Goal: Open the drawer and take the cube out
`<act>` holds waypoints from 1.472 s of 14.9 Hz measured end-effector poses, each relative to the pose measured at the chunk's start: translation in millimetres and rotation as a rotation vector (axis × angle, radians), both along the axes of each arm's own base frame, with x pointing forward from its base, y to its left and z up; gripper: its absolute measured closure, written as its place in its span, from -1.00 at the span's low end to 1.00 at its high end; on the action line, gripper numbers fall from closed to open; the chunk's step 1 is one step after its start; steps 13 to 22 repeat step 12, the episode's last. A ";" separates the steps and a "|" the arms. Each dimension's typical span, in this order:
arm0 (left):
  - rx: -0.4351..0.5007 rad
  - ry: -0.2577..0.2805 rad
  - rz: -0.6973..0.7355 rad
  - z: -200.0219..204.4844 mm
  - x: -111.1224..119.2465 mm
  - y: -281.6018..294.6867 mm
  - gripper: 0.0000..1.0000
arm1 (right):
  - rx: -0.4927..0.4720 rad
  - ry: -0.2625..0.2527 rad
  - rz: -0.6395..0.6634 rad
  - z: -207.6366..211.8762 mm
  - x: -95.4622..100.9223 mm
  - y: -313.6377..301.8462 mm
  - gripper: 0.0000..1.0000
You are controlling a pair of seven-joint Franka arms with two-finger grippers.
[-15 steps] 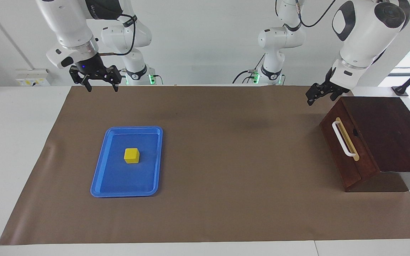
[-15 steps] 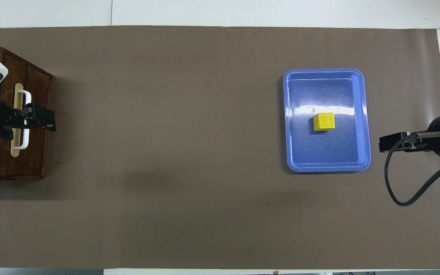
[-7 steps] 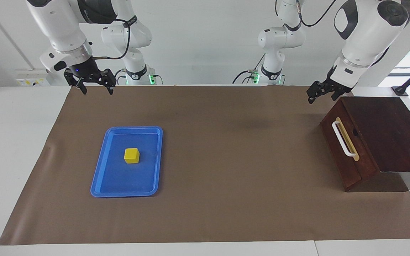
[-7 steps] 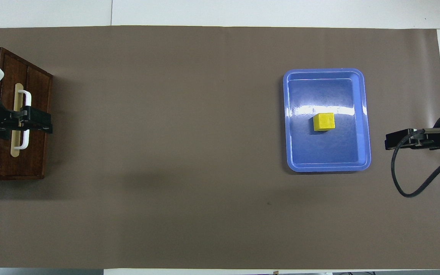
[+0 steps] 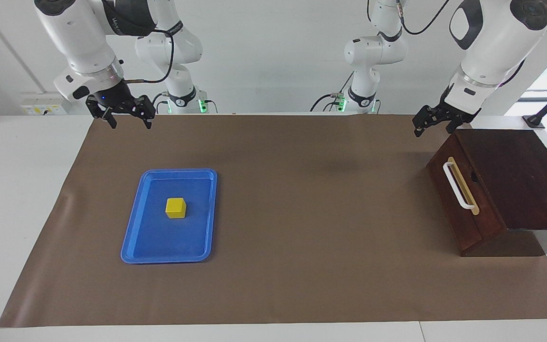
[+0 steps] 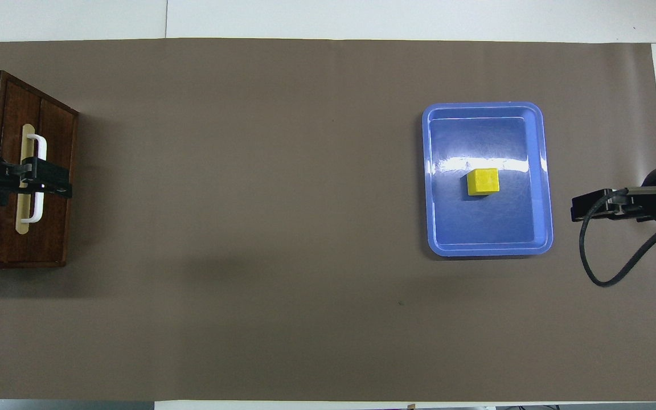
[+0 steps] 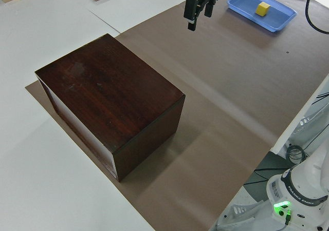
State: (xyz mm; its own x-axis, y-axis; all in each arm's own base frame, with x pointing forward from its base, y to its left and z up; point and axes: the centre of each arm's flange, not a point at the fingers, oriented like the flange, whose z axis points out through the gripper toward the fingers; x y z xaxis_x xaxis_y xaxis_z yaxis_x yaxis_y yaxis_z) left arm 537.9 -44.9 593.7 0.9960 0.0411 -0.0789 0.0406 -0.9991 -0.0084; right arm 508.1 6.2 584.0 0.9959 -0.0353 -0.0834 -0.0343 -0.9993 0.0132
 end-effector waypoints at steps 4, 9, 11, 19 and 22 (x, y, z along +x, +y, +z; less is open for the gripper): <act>-0.001 -0.005 -0.003 2.3 0.3 -0.1 -1.00 | 0.000 0.006 -0.003 7.2 16.2 -1.4 -1.00; -0.002 -0.006 -0.003 2.7 0.3 -0.2 -1.00 | -0.007 0.013 -0.004 1.3 29.1 -2.9 -1.00; -0.002 -0.006 -0.003 2.8 0.3 -0.2 -1.00 | -0.015 0.015 -0.004 0.0 29.7 -3.9 -1.00; -0.002 -0.006 -0.003 2.8 0.3 -0.3 -1.00 | -0.016 0.015 -0.004 0.1 29.7 -4.0 -1.00; -0.002 -0.006 -0.003 2.8 0.3 -0.3 -1.00 | -0.016 0.015 -0.004 0.1 29.7 -4.0 -1.00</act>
